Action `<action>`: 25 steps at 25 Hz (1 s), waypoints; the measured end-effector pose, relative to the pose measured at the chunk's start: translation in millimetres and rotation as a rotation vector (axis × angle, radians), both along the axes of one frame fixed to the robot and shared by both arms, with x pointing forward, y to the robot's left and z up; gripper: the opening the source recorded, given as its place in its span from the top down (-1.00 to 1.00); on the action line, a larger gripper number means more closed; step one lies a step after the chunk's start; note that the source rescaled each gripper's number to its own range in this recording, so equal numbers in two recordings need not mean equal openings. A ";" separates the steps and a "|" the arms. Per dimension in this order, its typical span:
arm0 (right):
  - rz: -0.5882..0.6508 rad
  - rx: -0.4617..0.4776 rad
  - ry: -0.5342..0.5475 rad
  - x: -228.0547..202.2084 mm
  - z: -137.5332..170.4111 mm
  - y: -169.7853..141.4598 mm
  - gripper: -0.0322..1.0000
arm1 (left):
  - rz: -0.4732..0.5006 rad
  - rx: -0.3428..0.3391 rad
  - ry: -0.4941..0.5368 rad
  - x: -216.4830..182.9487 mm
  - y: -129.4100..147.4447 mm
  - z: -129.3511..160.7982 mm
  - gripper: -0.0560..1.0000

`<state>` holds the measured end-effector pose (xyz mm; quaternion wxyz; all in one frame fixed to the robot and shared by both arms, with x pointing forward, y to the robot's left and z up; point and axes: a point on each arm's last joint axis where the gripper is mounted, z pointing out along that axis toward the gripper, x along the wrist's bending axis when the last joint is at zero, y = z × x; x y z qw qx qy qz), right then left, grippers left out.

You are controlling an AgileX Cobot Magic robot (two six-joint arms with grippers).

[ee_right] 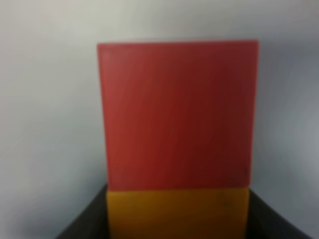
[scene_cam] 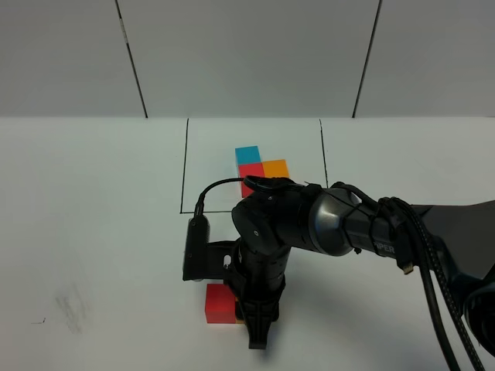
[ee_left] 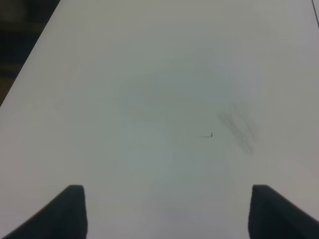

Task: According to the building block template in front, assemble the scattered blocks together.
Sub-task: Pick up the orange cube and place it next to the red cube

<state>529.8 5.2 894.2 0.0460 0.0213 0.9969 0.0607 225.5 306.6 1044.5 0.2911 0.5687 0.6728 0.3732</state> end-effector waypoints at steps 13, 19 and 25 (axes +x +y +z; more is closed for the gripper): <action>0.035 -0.005 0.005 -0.3 -1.5 0.4 0.57 | -0.001 0.001 0.000 0.0 0.0 0.0 -0.30; 0.041 -0.007 0.007 -0.2 -1.6 0.6 0.57 | -0.001 0.001 0.000 0.0 0.0 0.0 -0.30; 0.032 -0.014 0.023 -1.1 -6.3 0.3 -0.32 | -0.001 0.001 0.000 0.0 0.0 0.0 -0.30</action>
